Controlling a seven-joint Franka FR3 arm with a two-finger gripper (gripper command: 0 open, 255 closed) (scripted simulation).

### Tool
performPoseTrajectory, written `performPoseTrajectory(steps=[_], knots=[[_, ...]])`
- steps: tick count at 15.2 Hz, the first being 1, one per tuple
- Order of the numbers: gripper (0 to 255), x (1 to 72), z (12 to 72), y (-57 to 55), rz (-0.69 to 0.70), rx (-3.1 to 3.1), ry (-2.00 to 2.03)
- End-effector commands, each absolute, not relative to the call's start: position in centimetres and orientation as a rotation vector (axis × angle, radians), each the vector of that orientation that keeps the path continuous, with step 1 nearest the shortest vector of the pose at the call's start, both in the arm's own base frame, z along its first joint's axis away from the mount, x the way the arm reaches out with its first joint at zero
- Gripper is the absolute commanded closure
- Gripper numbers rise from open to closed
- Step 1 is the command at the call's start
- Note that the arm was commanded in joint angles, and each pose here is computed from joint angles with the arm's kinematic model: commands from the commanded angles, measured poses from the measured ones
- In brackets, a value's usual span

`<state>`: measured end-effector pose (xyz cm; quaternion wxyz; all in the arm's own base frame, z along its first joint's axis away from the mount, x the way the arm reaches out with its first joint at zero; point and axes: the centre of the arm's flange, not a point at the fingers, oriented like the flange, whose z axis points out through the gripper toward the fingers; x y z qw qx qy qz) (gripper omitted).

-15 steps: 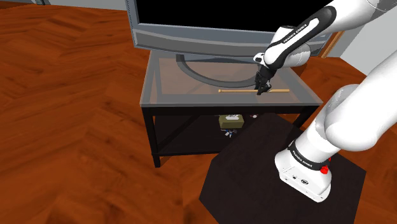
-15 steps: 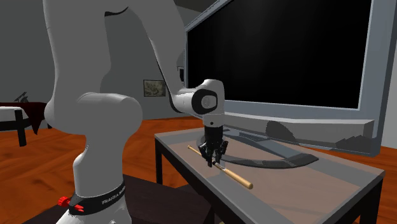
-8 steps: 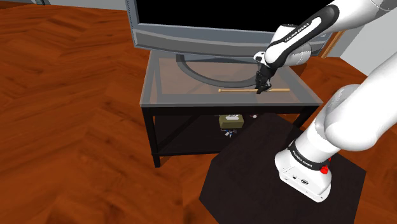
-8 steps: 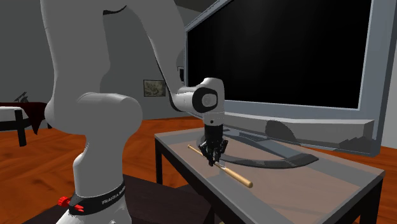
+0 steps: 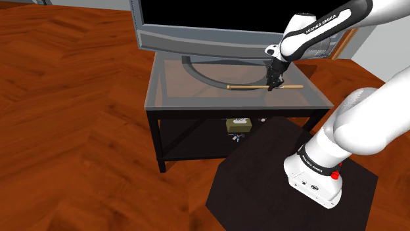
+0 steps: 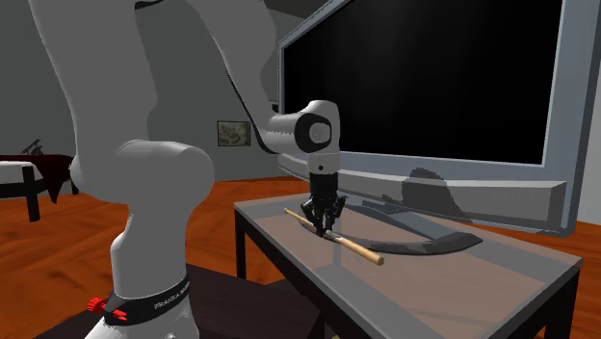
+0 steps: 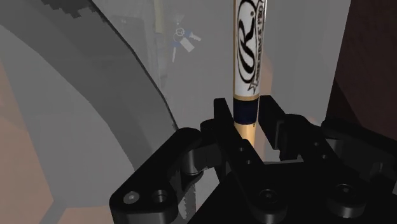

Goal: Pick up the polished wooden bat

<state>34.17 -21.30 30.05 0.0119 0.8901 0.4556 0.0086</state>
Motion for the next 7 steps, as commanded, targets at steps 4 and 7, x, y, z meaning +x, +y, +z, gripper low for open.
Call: performPoseTrajectory(steps=[4,7], knots=[[255,34.1,32.6,-21.3,0.026,2.775,1.421],[255,34.1,33.2,-21.3,0.026,2.775,1.420]])
